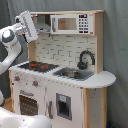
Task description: Play with the kitchen
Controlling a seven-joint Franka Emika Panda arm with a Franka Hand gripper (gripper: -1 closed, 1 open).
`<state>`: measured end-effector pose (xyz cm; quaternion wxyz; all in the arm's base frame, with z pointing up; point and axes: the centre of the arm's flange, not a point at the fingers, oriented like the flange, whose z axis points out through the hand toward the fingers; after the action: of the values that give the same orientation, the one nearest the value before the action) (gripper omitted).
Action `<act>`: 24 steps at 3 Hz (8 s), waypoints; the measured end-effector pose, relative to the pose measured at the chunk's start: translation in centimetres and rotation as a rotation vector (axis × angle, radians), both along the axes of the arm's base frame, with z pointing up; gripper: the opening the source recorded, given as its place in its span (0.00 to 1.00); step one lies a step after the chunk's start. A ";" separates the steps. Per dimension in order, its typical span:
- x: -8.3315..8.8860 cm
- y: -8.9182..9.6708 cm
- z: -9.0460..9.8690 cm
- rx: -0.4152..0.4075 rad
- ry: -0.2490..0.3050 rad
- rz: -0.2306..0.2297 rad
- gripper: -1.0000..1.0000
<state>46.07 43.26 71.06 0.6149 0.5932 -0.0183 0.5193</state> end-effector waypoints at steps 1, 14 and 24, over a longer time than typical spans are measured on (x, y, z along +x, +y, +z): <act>0.0 -0.1 0.0 0.003 0.001 0.000 0.00; -8.9 -7.6 -0.9 0.070 0.252 0.028 1.00; -29.5 6.0 -22.0 -0.687 0.618 0.381 1.00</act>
<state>16.58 49.26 49.10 0.6456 0.4754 0.4454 0.3985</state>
